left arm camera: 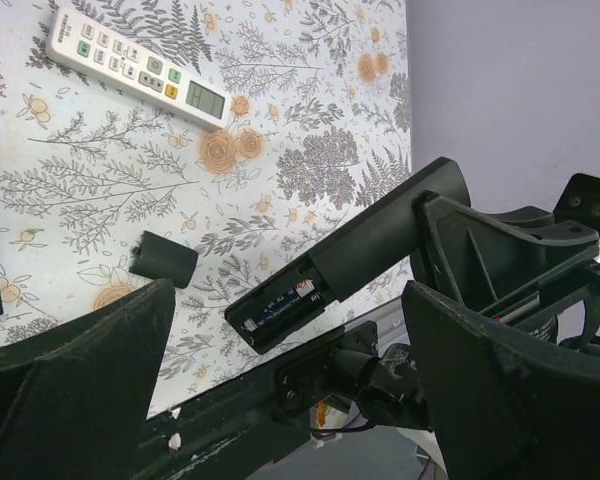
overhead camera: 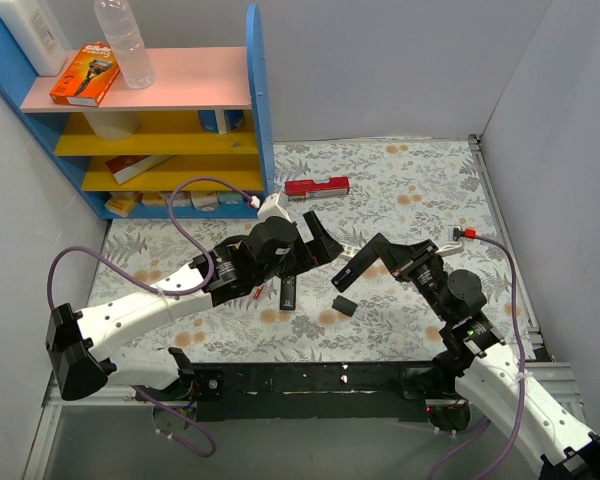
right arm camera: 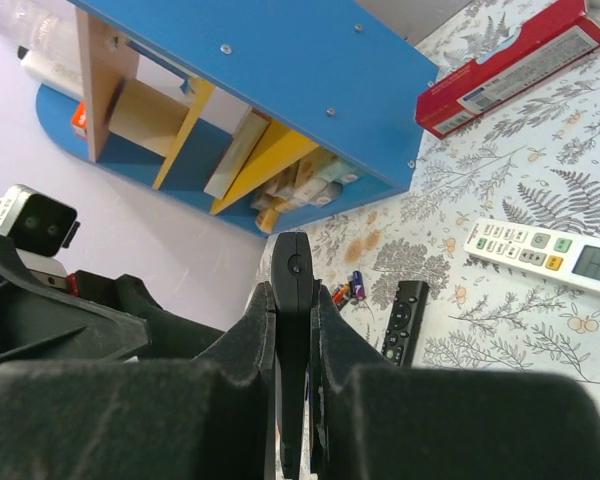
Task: Load the batteries into the remote control
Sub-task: Load the battery into the remote control, then pick up the battery from the center of the board.
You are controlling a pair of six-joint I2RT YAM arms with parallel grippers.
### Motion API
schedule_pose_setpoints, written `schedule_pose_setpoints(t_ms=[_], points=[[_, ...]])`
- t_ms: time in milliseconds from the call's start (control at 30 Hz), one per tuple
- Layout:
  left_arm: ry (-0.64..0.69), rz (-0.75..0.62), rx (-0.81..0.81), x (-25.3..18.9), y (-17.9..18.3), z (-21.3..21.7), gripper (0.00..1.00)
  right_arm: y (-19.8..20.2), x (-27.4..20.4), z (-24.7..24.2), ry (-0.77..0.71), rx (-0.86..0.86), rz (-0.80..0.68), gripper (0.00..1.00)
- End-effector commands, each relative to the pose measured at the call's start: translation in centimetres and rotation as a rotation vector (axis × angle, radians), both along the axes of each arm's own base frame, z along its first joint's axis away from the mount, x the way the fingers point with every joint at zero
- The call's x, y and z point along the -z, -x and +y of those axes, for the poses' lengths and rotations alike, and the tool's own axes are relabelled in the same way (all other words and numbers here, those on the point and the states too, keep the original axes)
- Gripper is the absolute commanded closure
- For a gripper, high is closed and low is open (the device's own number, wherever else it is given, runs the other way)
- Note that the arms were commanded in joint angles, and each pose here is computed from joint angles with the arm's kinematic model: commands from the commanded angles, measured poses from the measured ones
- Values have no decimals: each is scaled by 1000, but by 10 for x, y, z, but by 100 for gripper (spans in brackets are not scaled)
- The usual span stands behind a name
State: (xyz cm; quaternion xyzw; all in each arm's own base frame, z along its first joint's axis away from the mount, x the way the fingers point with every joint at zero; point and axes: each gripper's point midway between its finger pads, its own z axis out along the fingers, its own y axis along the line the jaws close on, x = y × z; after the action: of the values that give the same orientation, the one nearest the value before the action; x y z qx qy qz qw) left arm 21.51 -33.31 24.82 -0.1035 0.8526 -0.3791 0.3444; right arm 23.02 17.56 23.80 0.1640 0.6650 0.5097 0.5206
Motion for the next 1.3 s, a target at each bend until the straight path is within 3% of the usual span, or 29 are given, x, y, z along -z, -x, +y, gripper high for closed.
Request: schedule_pose_setpoints(t_ms=[0,233,400,533,667,1033,1267], points=[[-29,-1,-26,4,-9,21,2,-3,-6,-4,11,26,-24,99],[-273,127,-165,62,-38,91,2,-3,3,-2,57,12,-8,99],[-370,216,-330,102,-55,159,6,-2,3,-1,86,1,-17,99],[-375,282,-478,123,-66,205,12,-1,1,1,93,-11,-24,99],[-347,332,-637,136,-79,240,29,1,0,3,99,-27,-34,99],[-305,499,-838,174,-107,249,46,6,-4,10,122,-80,-59,99],[-290,533,-885,184,-116,247,51,6,-7,13,137,-106,-73,99]])
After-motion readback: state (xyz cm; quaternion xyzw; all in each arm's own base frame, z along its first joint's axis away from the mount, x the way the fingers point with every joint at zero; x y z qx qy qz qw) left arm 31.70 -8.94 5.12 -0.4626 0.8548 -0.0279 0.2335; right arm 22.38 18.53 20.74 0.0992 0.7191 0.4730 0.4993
